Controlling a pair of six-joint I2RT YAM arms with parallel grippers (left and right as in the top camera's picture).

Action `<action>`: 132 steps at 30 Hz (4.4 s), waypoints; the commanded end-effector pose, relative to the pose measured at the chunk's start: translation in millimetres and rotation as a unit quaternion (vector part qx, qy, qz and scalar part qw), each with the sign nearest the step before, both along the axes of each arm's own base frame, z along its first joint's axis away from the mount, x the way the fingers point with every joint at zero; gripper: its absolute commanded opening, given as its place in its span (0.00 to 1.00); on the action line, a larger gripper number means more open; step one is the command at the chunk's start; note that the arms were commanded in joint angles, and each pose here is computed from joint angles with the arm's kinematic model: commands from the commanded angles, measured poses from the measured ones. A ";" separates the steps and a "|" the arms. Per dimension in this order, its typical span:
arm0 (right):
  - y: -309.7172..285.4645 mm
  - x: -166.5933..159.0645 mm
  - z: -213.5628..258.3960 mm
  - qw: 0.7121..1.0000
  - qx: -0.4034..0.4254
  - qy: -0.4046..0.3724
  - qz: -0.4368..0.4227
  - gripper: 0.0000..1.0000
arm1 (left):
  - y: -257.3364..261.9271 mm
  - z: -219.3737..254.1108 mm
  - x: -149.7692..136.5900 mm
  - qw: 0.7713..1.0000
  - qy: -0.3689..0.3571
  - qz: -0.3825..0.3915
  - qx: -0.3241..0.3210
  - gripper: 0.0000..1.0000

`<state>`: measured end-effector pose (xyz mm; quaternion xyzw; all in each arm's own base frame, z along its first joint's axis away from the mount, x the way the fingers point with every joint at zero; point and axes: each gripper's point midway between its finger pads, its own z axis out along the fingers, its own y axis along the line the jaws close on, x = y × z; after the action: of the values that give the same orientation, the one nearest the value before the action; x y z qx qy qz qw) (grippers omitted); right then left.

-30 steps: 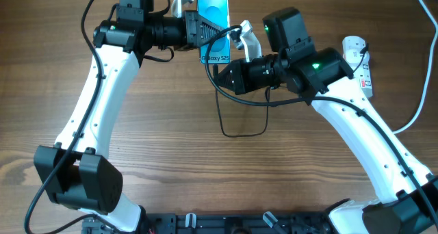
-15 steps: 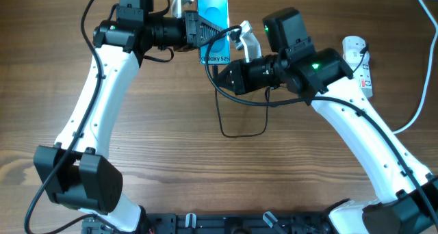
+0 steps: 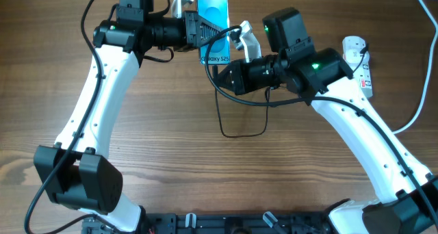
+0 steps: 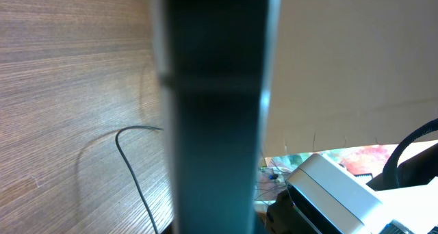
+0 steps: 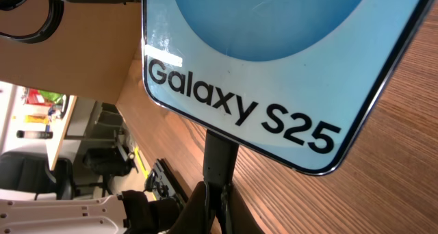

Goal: Plug charger to phone and switch on socket

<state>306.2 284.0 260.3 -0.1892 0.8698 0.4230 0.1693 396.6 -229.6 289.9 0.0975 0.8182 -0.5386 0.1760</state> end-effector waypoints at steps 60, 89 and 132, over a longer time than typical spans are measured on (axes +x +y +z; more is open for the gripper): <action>-11.6 51.9 40.2 0.994 0.065 -0.065 -0.065 0.05 | -9.9 12.5 -24.4 0.998 -0.028 -0.061 -0.022 0.04; -17.2 13.3 10.0 1.000 0.023 0.007 -0.017 0.60 | -10.6 16.4 -20.1 0.999 0.018 -0.038 -0.035 0.04; 0.6 -4.9 6.9 1.000 0.017 0.025 0.003 0.04 | -11.6 21.3 -14.7 0.999 0.015 -0.030 -0.041 0.04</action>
<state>294.5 285.5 260.1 -0.1763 0.8670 0.4475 0.1301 390.5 -240.1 298.8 0.1004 0.8061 -0.5610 0.1595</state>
